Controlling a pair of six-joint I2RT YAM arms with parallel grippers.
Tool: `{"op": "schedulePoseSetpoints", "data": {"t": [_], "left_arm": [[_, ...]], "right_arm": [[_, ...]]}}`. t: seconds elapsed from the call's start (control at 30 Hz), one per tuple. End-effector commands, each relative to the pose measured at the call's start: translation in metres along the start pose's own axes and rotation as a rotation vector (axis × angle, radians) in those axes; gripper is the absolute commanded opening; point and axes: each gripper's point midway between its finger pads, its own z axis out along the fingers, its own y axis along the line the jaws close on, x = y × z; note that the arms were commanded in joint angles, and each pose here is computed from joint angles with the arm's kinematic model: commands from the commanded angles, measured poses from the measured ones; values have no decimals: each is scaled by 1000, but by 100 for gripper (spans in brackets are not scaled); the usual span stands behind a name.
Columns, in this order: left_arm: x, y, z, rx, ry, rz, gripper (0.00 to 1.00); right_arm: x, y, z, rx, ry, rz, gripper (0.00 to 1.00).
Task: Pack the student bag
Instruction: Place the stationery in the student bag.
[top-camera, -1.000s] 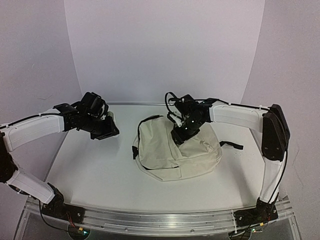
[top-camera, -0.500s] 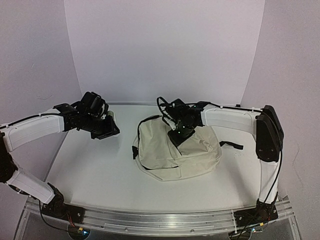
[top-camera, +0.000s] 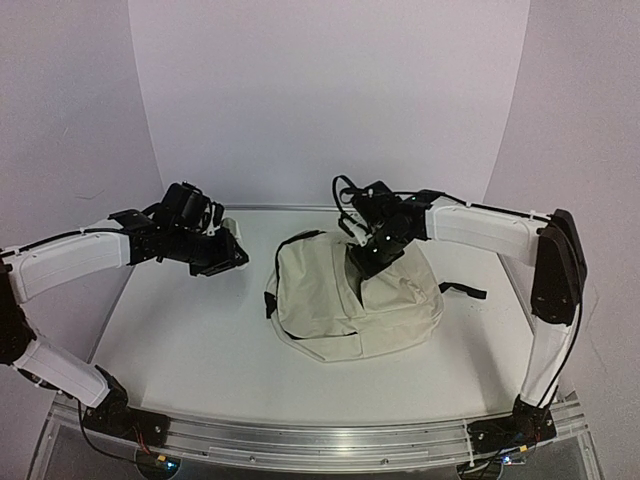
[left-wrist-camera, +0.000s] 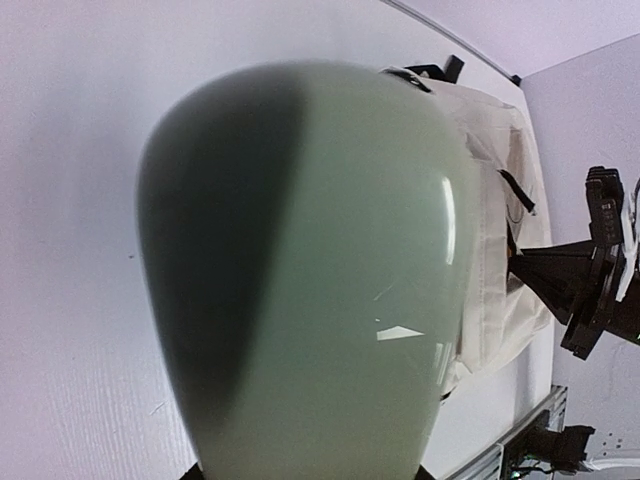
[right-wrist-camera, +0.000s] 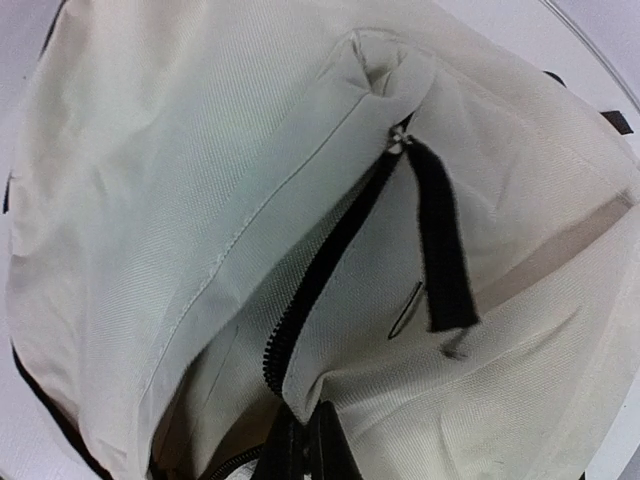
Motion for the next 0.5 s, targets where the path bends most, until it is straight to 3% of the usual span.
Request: {"op": "schedulePoseSetpoints", "data": {"t": [0.0,0.2,0.47], "left_arm": [[-10,-47,11,229,-2,26,7],[-9,-97,30,449,47,76,6],[30,-172,75,657,167,174,3]], "right_arm": [[-22,-2,-54,-131,-113,67,0],[-28,0,-67,-206,-141,100,0],[-23,11,-73,-276,-139,100,0]]}}
